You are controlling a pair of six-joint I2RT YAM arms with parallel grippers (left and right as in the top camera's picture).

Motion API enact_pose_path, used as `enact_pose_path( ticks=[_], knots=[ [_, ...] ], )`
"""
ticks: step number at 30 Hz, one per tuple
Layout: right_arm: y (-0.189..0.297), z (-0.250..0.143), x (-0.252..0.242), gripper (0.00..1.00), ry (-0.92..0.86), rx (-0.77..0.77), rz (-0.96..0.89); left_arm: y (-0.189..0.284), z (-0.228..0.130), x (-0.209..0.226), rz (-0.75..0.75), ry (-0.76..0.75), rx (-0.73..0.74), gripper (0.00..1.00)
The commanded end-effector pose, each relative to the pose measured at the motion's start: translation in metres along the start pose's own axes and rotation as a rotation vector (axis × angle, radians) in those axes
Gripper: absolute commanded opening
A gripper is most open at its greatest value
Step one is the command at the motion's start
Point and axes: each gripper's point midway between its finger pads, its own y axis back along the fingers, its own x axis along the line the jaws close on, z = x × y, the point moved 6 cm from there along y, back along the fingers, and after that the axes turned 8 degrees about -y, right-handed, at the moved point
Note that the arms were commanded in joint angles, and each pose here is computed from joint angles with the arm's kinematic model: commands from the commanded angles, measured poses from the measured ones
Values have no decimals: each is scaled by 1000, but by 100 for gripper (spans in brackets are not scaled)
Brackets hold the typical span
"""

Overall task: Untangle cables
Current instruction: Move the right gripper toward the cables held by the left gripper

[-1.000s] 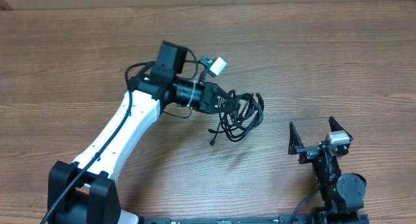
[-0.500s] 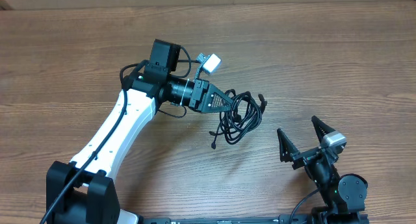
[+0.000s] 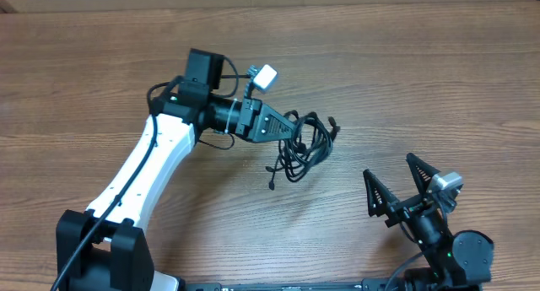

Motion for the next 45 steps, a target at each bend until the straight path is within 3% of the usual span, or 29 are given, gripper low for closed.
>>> enact_pose_path(
  ticks=[1,12,20,25,30,43,45],
  knots=[
    [4,20,13,100,-7,5,16,11,7,-8,-32,-14,-21,4],
    [-30,56,35,100,-99,260,77,18,10,-7,-23,25,-42,4],
    [-60,57,54,100,-193,459,303,45,19,-5,3,122,-112,4],
    [-64,49,72,100,-260,578,570,54,21,-4,12,125,-137,4],
    [-74,50,74,100,-254,590,683,54,22,-4,13,106,-137,4],
    [-99,27,56,100,-349,674,657,55,31,-7,21,-10,-134,4],
    [-103,24,54,93,-360,686,655,55,32,-8,24,-40,-133,4]
  ],
)
